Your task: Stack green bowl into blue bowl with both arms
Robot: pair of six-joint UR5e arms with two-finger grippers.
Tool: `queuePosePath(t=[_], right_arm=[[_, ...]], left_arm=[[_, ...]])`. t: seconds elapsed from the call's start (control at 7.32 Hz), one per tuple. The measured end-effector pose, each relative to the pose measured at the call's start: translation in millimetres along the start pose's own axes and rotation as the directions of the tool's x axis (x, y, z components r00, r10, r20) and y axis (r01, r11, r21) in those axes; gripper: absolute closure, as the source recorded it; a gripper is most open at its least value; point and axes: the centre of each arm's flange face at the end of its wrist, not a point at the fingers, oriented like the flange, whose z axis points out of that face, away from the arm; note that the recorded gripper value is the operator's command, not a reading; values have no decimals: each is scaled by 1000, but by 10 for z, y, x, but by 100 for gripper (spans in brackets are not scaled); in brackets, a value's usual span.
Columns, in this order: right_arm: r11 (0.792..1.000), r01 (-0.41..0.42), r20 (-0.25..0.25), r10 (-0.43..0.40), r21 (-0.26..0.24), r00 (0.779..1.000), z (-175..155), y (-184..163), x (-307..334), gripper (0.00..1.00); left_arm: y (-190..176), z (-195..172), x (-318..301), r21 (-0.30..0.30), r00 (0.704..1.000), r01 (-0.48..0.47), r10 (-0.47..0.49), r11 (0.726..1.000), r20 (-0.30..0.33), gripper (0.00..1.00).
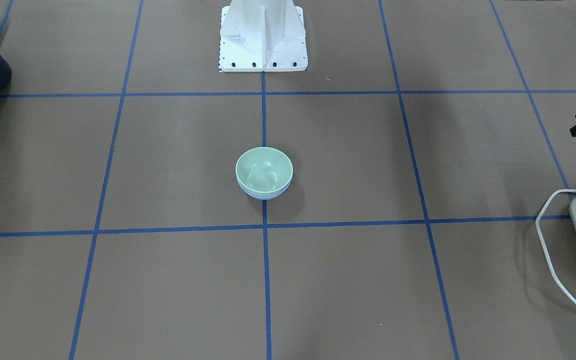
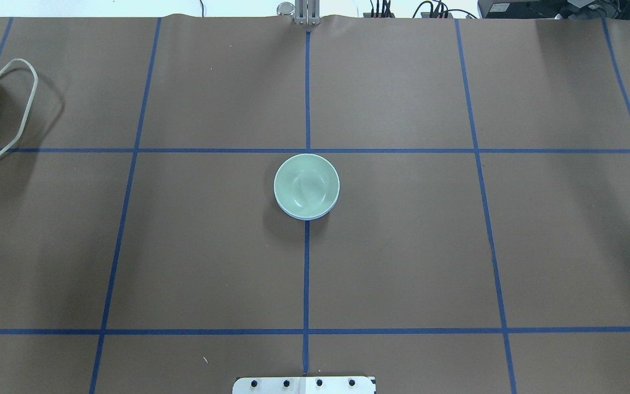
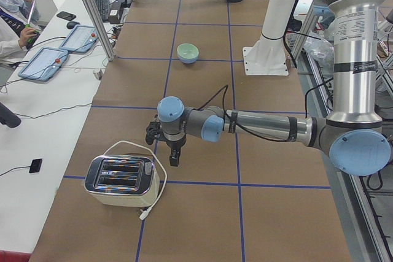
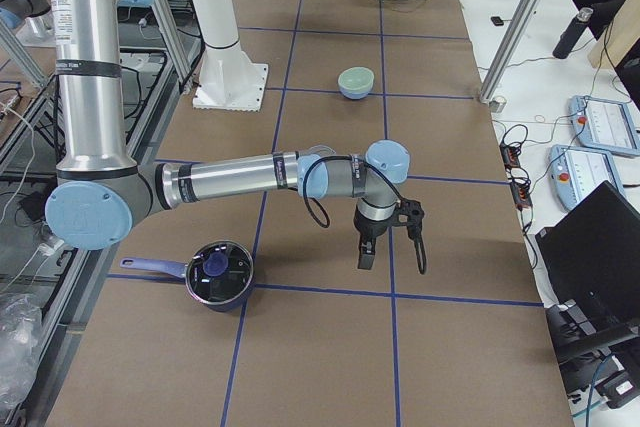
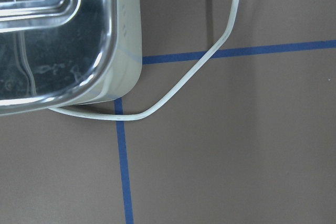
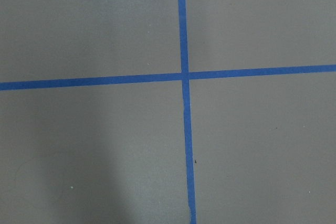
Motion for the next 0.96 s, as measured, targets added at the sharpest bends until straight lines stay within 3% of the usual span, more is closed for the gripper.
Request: queuePosePath(t=[0.96], right_arm=[[1000, 7, 29, -7, 2, 1000, -36, 4, -59, 0]], left_arm=[[30, 6, -24, -1, 1000, 5, -5, 1000, 0, 0]])
